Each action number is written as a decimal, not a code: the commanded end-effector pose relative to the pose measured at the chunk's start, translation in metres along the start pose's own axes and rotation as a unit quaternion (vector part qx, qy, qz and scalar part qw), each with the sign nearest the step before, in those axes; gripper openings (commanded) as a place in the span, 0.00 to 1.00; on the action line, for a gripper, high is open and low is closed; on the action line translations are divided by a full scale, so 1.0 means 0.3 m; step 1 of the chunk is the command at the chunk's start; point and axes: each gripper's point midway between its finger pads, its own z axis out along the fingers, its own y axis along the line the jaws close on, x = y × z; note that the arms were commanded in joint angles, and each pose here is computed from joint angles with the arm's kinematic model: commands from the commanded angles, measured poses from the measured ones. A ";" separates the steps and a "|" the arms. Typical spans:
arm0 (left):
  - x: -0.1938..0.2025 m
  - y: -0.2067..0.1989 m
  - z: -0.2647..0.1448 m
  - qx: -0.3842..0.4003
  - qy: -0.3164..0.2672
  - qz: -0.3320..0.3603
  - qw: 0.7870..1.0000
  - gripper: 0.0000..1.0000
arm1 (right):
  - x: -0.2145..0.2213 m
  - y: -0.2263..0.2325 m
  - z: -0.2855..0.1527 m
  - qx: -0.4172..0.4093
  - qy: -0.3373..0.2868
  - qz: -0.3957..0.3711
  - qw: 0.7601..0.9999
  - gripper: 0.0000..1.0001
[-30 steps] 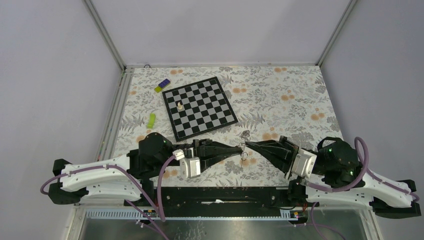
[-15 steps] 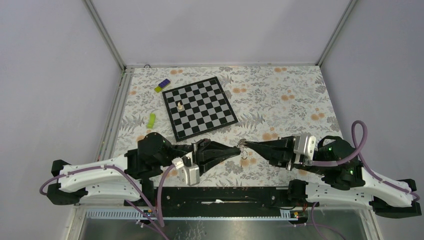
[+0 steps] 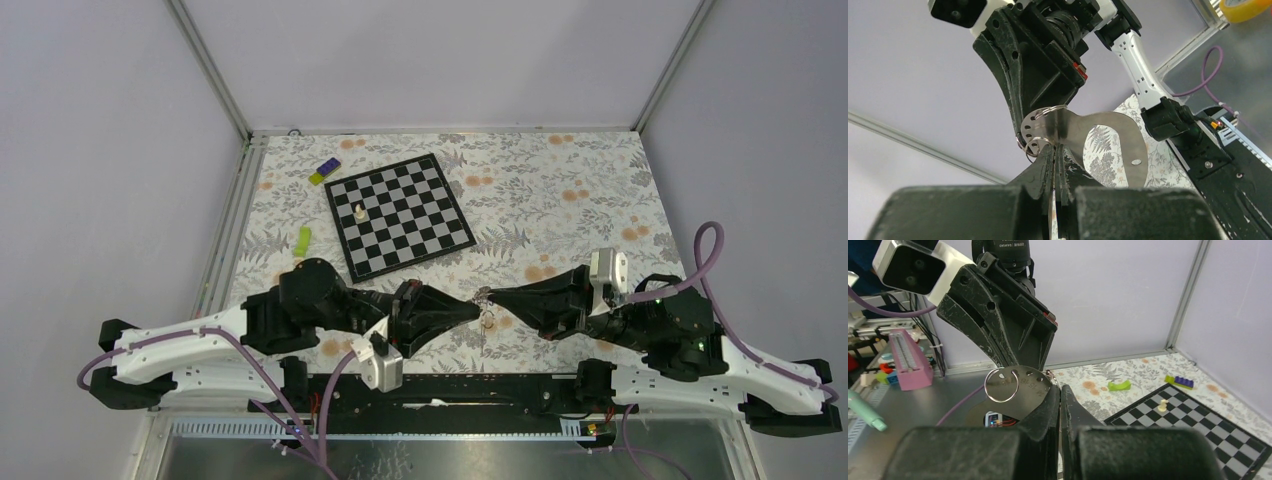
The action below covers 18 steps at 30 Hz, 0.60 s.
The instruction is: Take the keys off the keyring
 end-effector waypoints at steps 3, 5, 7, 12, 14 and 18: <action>-0.082 -0.029 0.008 0.053 -0.042 0.027 0.997 0.00 | -0.070 -0.047 0.000 0.050 -0.052 0.062 0.995 0.00; -0.085 -0.031 0.007 0.057 -0.043 0.031 0.997 0.00 | -0.058 -0.047 0.003 0.053 -0.049 0.076 0.995 0.00; -0.087 -0.032 0.008 0.058 -0.045 0.033 0.997 0.00 | -0.043 -0.045 0.005 0.055 -0.045 0.090 0.993 0.00; -0.083 -0.032 0.012 0.058 -0.044 0.035 0.997 0.00 | -0.002 -0.047 0.005 0.063 -0.036 0.113 0.991 0.00; -0.084 -0.031 0.012 0.058 -0.044 0.035 0.997 0.00 | -0.001 -0.048 0.000 0.064 -0.040 0.116 0.990 0.00; -0.067 -0.033 0.006 0.053 -0.030 0.026 0.998 0.00 | -0.003 -0.084 -0.024 0.092 -0.048 0.105 0.989 0.00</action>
